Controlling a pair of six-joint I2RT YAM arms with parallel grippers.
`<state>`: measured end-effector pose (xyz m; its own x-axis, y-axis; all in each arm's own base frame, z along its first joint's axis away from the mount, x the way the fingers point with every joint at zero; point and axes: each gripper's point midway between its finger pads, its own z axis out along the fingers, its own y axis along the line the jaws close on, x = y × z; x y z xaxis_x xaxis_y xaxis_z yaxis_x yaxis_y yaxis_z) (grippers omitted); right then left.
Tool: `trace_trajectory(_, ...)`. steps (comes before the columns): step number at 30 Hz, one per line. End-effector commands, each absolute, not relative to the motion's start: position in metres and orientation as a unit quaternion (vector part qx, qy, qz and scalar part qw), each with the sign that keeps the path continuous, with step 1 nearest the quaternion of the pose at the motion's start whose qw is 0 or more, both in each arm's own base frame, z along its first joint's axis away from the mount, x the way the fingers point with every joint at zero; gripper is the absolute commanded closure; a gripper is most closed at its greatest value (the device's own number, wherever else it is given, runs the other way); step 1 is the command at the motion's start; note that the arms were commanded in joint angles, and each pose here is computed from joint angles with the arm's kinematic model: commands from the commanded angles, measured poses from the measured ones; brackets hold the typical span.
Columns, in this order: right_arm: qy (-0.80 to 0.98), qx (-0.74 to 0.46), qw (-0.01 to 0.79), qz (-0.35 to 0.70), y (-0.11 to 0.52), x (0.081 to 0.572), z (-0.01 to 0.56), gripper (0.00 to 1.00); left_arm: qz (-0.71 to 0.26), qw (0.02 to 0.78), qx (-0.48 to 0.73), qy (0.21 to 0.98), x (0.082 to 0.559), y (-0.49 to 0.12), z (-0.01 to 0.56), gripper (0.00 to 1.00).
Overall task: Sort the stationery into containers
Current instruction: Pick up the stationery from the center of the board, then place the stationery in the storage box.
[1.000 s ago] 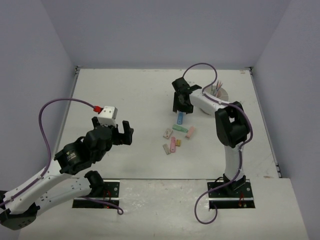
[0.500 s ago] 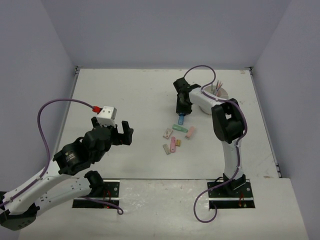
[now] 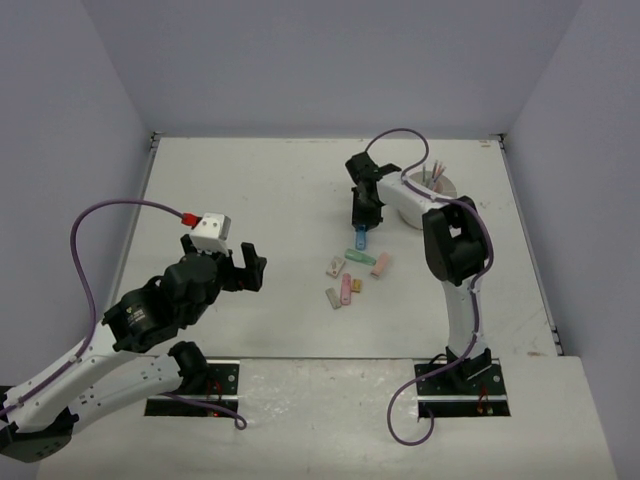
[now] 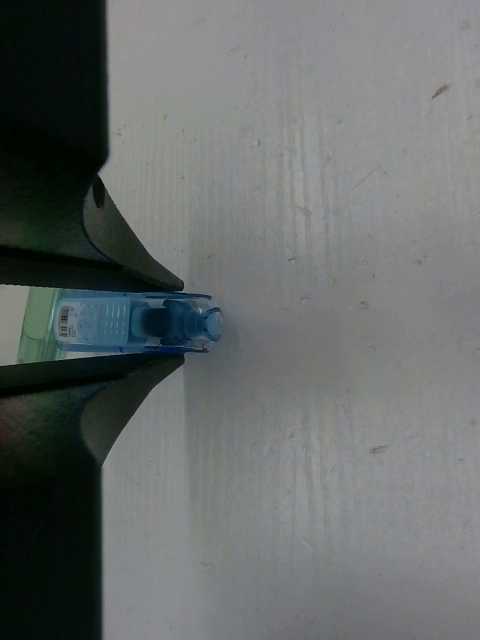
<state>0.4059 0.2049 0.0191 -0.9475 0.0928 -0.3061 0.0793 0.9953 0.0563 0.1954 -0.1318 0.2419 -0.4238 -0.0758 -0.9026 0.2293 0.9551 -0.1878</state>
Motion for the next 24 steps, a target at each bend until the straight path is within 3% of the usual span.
trace_trajectory(1, 0.973, 0.021, 0.223, 0.052, 0.217, 0.434, 0.065, 1.0, -0.152, 0.545, 0.044, 0.824, 0.199, -0.135, 0.247, 0.0)
trace_trajectory(15, 0.845, 0.026, 0.534, 0.02, 0.164, 0.486, 0.242, 1.0, -0.152, 0.541, 0.052, 0.825, 0.199, -0.139, 0.244, 0.0)
trace_trajectory(24, 0.803, 0.055, 0.586, -0.091, 0.105, 0.527, 0.249, 1.0, -0.158, 0.542, 0.054, 0.823, 0.198, -0.14, 0.246, 0.0)
